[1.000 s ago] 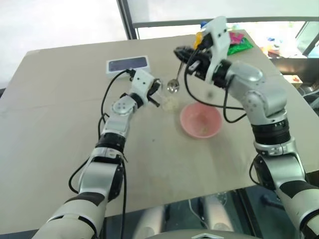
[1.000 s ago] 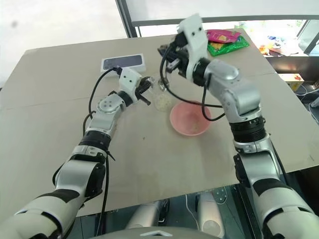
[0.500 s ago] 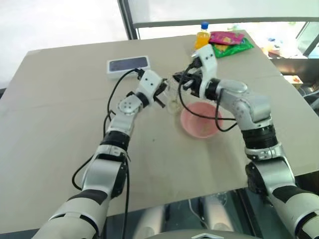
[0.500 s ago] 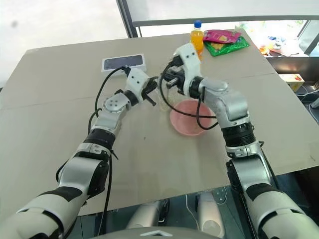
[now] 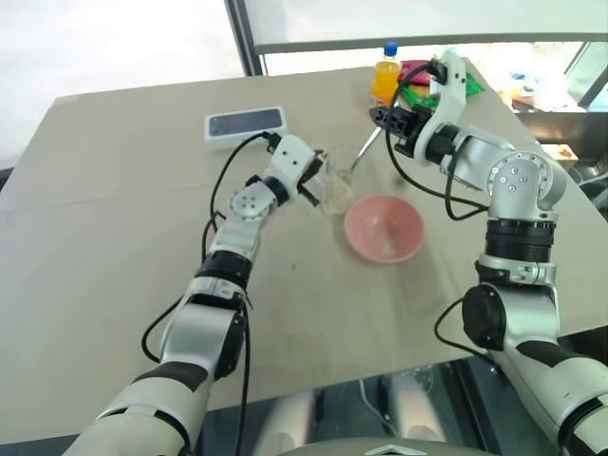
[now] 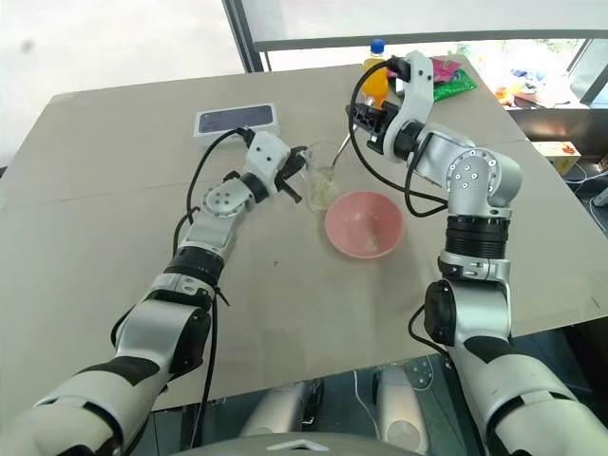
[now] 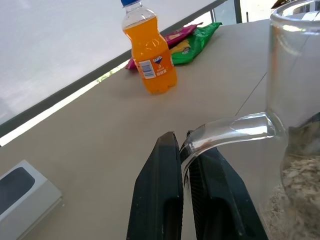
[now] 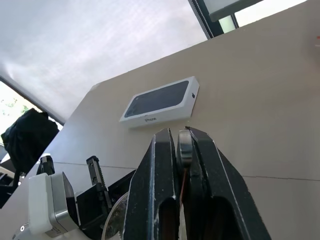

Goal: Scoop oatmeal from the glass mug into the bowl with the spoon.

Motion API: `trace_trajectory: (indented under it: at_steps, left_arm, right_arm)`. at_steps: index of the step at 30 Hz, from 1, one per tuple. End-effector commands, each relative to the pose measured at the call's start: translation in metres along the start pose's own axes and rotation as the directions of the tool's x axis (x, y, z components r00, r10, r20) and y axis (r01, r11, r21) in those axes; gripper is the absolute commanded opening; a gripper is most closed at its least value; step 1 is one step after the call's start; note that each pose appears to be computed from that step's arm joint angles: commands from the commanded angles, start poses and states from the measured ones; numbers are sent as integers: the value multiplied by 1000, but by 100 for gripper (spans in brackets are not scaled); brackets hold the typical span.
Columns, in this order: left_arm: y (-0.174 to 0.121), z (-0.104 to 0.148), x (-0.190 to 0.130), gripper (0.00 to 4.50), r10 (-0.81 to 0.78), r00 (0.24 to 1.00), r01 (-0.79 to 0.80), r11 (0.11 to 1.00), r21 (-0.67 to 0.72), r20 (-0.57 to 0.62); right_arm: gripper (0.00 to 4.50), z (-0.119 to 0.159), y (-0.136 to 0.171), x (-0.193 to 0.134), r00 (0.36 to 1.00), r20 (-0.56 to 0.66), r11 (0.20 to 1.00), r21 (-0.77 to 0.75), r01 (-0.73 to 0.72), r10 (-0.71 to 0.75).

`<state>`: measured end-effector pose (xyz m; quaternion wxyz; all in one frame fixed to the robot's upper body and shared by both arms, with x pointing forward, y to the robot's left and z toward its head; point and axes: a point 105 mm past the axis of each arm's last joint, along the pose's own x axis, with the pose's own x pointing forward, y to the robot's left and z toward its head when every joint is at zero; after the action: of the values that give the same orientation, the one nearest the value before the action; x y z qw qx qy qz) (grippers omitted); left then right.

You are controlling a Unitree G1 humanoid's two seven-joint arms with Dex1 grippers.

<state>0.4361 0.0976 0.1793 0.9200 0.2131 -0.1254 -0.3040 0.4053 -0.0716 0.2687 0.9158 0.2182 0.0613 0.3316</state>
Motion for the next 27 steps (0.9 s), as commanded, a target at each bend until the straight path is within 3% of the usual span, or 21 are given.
trace_trajectory:
  at_steps: [1, 13, 27]
  left_arm:
    - [-6, -1, 1, 5, -22, 1000, 22, 1000, 19, 2]
    - [-9, -3, 3, 5, -22, 1000, 22, 1000, 17, 4]
    - [-15, -12, 1, 5, -10, 1000, 10, 1000, -11, -3]
  right_arm:
    - [0, 24, 7, -10, 997, 76, 999, -39, -2, 5]
    - [0, 49, 6, -27, 991, 134, 999, -27, 19, -15]
    - [0, 46, -15, -41, 982, 165, 962, 271, 45, -93]
